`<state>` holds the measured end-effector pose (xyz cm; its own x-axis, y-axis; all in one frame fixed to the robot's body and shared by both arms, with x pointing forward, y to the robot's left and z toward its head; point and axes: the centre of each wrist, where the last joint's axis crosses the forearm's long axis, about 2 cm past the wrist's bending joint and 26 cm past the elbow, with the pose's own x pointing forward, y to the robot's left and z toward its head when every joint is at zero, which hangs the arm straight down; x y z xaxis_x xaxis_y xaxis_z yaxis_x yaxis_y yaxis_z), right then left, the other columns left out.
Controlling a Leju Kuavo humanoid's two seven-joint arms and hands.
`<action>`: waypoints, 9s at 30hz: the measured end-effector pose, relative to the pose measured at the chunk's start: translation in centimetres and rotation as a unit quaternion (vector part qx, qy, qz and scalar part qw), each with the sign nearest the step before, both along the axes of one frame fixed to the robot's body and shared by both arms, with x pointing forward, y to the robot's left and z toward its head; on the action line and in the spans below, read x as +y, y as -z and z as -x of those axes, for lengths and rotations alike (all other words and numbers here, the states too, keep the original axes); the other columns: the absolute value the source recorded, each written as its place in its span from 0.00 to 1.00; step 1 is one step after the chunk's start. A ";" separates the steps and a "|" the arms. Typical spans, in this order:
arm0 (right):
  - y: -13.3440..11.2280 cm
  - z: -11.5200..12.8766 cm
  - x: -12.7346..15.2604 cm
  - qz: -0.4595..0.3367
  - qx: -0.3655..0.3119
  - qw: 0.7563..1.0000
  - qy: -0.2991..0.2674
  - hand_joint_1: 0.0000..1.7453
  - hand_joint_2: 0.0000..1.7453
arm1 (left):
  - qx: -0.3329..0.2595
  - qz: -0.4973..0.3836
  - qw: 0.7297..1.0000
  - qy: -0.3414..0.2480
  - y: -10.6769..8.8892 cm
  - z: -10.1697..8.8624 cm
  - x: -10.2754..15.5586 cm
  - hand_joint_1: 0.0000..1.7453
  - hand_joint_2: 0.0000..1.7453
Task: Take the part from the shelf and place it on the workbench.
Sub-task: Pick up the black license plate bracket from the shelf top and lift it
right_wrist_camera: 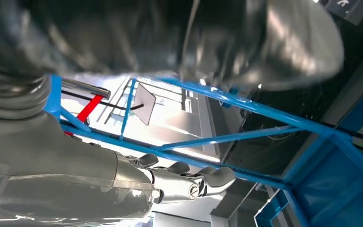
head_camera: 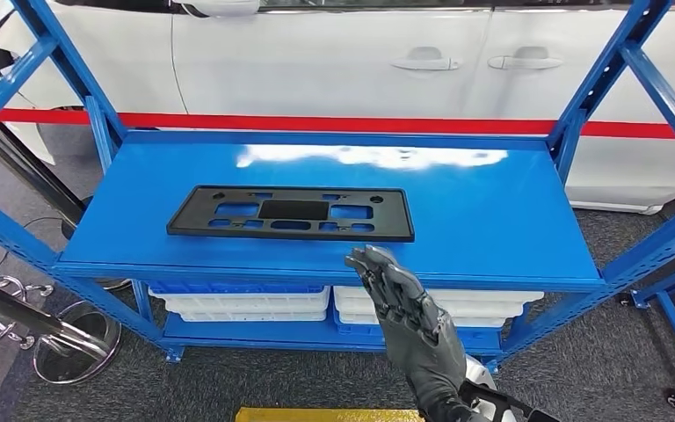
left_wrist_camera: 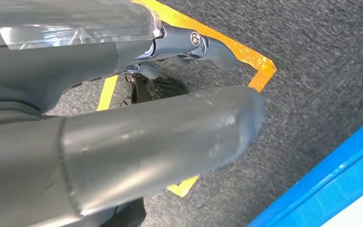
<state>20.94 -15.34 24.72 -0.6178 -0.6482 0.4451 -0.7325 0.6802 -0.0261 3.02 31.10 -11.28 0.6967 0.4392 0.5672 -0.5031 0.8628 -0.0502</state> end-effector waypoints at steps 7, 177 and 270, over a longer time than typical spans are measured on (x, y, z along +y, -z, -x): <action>0.7 0.7 -0.8 0.015 0.005 1.000 0.004 0.00 0.00 | 0.000 0.004 1.000 -0.005 0.0 0.2 -0.5 0.00 0.00; 3.7 -11.1 7.6 0.401 -0.004 0.876 0.267 0.00 1.00 | -0.045 0.018 0.997 0.057 -0.1 -1.4 -0.6 0.00 0.00; 6.7 -17.4 11.7 0.708 -0.188 0.426 0.531 1.00 1.00 | -0.064 -0.010 0.992 0.108 -0.7 -4.8 1.8 0.00 0.00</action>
